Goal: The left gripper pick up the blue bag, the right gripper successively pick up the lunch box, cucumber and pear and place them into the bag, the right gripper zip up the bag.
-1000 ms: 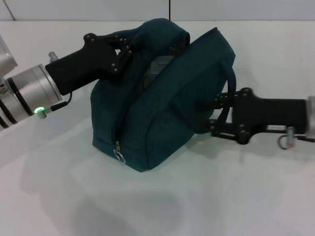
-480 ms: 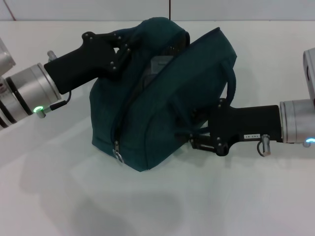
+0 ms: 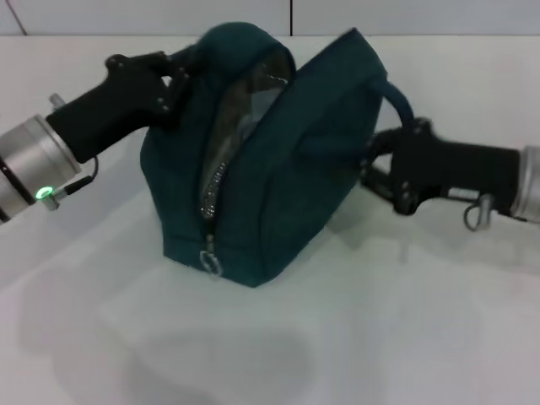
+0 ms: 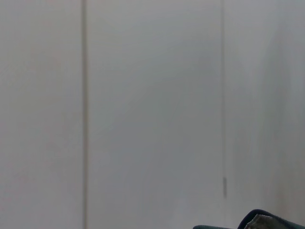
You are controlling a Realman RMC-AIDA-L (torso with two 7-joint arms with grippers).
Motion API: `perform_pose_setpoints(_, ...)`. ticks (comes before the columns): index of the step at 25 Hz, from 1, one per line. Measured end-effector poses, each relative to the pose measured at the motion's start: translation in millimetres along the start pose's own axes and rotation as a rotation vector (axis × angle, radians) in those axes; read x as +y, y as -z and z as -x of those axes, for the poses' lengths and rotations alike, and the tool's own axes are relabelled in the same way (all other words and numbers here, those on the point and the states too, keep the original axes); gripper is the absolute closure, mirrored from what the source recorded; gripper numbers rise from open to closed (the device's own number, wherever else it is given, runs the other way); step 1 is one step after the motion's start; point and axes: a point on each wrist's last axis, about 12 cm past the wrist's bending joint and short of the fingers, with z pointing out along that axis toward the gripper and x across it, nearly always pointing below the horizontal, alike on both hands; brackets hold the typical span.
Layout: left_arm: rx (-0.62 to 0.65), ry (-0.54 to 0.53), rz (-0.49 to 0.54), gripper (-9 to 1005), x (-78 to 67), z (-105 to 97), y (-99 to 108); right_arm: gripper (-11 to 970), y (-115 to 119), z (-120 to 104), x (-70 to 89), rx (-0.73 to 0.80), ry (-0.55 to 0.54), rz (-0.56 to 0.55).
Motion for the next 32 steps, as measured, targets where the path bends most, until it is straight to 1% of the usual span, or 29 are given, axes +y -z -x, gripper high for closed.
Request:
perform_pose_setpoints(2, -0.013, 0.008, 0.022, 942, 0.5, -1, 6, 856, 7, 2, -1.8, -0.035, -0.008, -0.027)
perform_pose_setpoints(5, -0.017, 0.016, 0.024, 941, -1.2, -3, 11, 883, 17, 7, -3.9, -0.075, -0.008, -0.034)
perform_pose_setpoints(12, -0.013, 0.057, -0.012, 941, -10.8, -10, 17, 884, 20, 8, -4.9, -0.079, -0.007, -0.024)
perform_pose_setpoints(17, -0.026, 0.057, -0.036, 765, -15.3, -10, 18, 884, 19, 7, -4.2, -0.072, -0.007, -0.019)
perform_pose_setpoints(22, -0.058, 0.063, -0.049, 654, -18.2, -8, 20, 884, 19, 6, -3.0, -0.074, -0.008, -0.021)
perform_pose_setpoints(28, -0.135, 0.083, -0.05, 520, -20.1, -2, 33, 885, 19, 6, -2.7, -0.08, -0.012, -0.024)
perform_pose_setpoints(32, -0.14, 0.083, -0.037, 351, -19.6, -3, 41, 885, 20, 6, -2.4, -0.081, -0.016, -0.025)
